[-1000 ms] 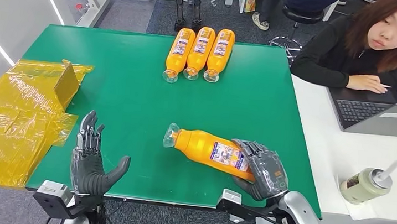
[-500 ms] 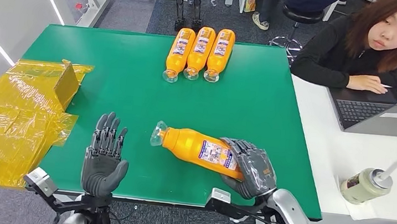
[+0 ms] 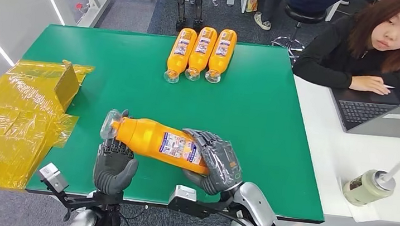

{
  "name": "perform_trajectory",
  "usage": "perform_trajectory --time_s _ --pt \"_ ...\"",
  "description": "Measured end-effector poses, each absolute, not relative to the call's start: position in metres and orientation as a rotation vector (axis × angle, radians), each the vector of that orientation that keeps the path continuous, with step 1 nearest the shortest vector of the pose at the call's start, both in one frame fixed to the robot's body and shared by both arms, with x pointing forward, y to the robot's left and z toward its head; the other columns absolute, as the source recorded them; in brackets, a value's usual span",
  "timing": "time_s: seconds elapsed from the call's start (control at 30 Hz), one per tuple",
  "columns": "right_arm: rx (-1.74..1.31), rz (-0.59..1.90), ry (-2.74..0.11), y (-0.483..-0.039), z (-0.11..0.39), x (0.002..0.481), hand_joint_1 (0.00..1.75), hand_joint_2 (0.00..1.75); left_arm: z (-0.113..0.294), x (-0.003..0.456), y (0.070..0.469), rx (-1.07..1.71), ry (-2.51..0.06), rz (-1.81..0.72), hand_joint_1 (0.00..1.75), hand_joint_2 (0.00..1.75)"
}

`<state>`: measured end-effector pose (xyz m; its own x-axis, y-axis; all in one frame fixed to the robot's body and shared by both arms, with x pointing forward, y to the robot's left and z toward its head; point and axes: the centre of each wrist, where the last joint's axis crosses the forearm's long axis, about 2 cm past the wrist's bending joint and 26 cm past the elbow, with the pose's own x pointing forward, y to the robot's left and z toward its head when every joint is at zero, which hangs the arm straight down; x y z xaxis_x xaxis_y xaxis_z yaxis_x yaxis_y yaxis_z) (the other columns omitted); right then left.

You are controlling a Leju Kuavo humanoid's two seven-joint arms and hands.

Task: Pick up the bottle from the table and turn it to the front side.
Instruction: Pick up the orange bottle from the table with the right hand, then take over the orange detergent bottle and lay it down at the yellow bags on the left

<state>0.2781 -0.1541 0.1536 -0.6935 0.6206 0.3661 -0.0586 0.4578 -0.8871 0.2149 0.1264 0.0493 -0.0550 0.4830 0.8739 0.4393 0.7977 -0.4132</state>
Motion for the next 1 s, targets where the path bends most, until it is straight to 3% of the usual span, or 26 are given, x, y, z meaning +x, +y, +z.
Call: perform_trajectory --time_s 0.5,0.8,0.83,0.93,0.97,1.0 --pt "-0.315 1.241 -2.056 -0.121 0.158 0.268 1.74 1.75 0.049 0.221 0.124 -0.760 -1.672 0.041 0.00 1.75" --pt "-0.100 1.261 -2.015 -0.114 0.129 0.264 1.73 1.75 0.050 0.214 0.128 -0.883 -1.623 0.159 0.01 1.75" --pt "-0.088 1.268 -2.009 -0.114 0.127 0.264 1.73 1.75 0.050 0.212 0.130 -0.885 -1.620 0.168 0.19 1.75" --pt "-0.070 1.287 -1.993 -0.113 0.122 0.264 1.72 1.75 0.049 0.209 0.134 -0.883 -1.617 0.181 1.34 1.75" --pt "-0.068 1.293 -1.988 -0.113 0.121 0.264 1.72 1.75 0.048 0.208 0.136 -0.880 -1.616 0.184 1.60 1.75" --pt "-0.064 1.299 -1.983 -0.112 0.119 0.265 1.72 1.75 0.047 0.207 0.137 -0.878 -1.614 0.187 1.70 1.75"
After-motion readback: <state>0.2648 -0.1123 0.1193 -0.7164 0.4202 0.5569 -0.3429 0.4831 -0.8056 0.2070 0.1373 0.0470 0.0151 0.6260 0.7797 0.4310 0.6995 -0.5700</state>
